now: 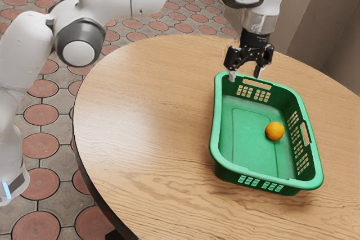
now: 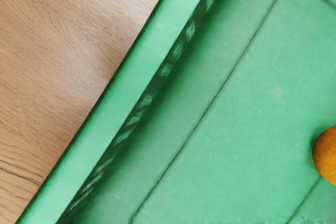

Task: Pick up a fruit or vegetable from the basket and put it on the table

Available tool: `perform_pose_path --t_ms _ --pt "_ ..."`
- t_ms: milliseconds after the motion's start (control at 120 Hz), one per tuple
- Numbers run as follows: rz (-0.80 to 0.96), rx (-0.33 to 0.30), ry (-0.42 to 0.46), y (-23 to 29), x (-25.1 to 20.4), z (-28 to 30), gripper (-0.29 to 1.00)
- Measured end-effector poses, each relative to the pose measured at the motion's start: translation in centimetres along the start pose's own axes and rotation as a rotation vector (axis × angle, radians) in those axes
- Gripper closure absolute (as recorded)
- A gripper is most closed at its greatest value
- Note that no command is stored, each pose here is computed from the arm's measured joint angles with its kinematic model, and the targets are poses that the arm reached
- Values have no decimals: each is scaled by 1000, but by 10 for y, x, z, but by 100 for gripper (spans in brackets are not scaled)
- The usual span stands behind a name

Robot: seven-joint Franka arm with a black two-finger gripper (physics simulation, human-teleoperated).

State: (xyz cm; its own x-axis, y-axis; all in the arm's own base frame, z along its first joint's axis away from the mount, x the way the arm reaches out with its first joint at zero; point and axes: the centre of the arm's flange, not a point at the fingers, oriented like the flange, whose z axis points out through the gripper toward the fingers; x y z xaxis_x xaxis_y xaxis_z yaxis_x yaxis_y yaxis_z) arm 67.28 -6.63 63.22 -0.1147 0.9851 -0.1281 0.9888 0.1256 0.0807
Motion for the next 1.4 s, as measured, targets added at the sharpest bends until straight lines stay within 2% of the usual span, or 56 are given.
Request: perform_pose_path --t_ms 183,600,850,958,1150,1400 --pt "221 -126 -6 28 -6 18 0" --pt "666 -333 17 74 -30 81 2" --pt "805 -375 28 88 -25 107 2" --pt "817 -388 37 96 0 107 2" --pt "859 -386 21 102 15 121 2" --pt "772 -386 -43 99 7 123 1"
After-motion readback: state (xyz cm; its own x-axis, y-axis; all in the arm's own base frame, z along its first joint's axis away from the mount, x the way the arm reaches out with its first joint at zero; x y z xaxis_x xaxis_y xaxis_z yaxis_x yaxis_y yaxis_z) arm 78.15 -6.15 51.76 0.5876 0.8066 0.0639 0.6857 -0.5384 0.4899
